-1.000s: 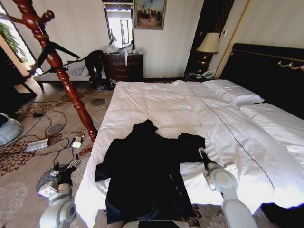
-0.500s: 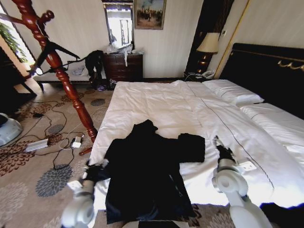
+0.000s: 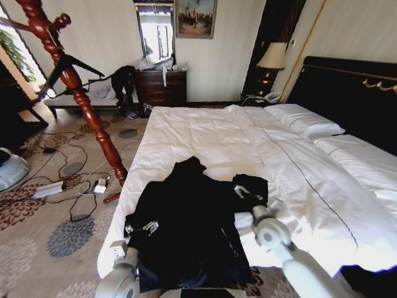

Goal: Pick up the clothes from the bed and hang them on the clothes hanger.

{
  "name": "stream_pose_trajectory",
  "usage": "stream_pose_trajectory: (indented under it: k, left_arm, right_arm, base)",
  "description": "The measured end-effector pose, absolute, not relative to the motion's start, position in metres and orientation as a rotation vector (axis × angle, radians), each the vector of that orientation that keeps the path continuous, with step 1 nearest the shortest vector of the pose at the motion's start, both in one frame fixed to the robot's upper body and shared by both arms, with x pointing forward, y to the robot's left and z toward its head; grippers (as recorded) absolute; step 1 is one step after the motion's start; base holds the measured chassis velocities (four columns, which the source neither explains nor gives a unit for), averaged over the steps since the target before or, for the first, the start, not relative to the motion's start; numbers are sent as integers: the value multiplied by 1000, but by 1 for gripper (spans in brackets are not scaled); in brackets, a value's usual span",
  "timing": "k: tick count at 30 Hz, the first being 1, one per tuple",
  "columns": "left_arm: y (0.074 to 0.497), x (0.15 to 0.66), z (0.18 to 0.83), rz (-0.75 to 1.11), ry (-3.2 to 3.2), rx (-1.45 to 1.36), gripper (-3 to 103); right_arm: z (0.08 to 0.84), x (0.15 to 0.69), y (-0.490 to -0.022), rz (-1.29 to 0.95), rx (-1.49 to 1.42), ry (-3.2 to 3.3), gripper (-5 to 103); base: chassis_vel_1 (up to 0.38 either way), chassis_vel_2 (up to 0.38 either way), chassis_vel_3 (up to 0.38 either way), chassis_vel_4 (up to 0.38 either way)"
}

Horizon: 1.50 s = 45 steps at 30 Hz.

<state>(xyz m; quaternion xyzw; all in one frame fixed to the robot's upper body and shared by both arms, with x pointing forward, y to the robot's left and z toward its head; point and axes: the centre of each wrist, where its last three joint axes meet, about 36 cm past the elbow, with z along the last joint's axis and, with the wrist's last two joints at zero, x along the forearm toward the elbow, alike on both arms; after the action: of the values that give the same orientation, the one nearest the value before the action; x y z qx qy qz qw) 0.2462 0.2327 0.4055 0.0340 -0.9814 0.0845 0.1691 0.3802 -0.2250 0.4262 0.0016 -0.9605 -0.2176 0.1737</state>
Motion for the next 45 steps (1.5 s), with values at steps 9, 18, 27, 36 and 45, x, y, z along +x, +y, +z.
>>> stream_pose_trajectory:
  k: [9, 18, 27, 36, 45]
  left_arm:
    - [243, 254, 389, 293, -2698, 238, 100]
    - [247, 260, 404, 512, -2647, 372, 100]
    - [248, 256, 385, 546, -2574, 405, 100]
    - [246, 264, 389, 588, -2592, 378, 77]
    - [245, 274, 392, 662, -2590, 370, 44]
  right_arm:
    - [407, 396, -184, -560, 147, -2757, 100]
    - [415, 379, -201, -577, 71, -2774, 100]
    - [427, 376, -210, -601, 18, -2786, 100]
    - [423, 368, -212, -601, -16, -2761, 100]
    - [424, 361, -217, -597, -46, -2753, 100]
  base:
    - [0, 0, 0, 0]
    - [0, 0, 0, 0]
    - [0, 0, 0, 0]
    - [0, 0, 0, 0]
    - [0, 0, 0, 0]
